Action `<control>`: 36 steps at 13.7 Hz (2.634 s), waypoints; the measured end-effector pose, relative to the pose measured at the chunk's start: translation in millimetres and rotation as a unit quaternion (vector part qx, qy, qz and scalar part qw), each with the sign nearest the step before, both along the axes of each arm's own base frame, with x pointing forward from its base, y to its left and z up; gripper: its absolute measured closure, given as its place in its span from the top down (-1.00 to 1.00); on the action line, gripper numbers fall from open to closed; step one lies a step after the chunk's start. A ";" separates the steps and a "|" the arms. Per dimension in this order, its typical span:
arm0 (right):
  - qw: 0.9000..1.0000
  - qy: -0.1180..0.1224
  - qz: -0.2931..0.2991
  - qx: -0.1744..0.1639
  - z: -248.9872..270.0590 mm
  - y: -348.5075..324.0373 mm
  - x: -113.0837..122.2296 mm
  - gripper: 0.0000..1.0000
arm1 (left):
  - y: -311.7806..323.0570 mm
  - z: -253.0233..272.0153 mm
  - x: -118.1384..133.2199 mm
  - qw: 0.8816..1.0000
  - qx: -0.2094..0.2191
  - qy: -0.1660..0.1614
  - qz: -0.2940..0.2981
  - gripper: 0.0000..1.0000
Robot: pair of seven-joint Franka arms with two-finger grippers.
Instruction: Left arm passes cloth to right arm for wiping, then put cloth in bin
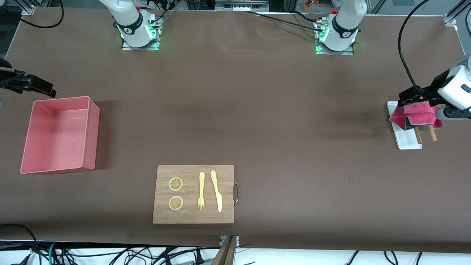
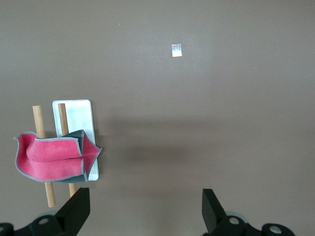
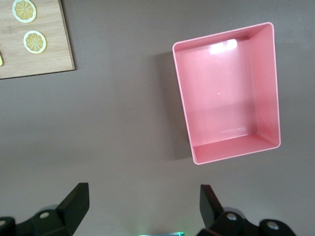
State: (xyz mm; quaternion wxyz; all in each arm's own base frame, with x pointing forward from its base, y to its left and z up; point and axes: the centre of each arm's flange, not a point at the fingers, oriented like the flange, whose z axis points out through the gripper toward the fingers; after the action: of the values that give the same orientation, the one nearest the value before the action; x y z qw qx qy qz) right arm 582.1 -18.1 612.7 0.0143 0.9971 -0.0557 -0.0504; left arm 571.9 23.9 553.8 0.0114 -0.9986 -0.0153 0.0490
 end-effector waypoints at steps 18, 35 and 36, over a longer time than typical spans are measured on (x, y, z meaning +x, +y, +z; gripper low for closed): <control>1.000 0.000 -0.001 0.000 0.0 -0.8 0.0 0.99 | 50.8 -56.7 16.2 0.999 -0.009 0.044 0.010 1.00; 1.000 0.000 -0.001 0.000 0.0 -0.9 0.0 0.99 | 205.9 -227.0 18.3 0.894 -0.110 0.108 -0.421 1.00; 1.000 0.000 -0.001 0.000 0.0 -0.9 0.0 0.99 | 206.5 -230.8 18.8 0.884 -0.114 0.105 -0.442 1.00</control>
State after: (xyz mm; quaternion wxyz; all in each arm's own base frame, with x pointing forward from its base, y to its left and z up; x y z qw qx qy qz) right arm 582.0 -19.0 612.7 0.0143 0.9970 -0.0565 -0.0505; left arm 590.7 230.5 323.0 -0.0802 -0.8854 0.4343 0.1452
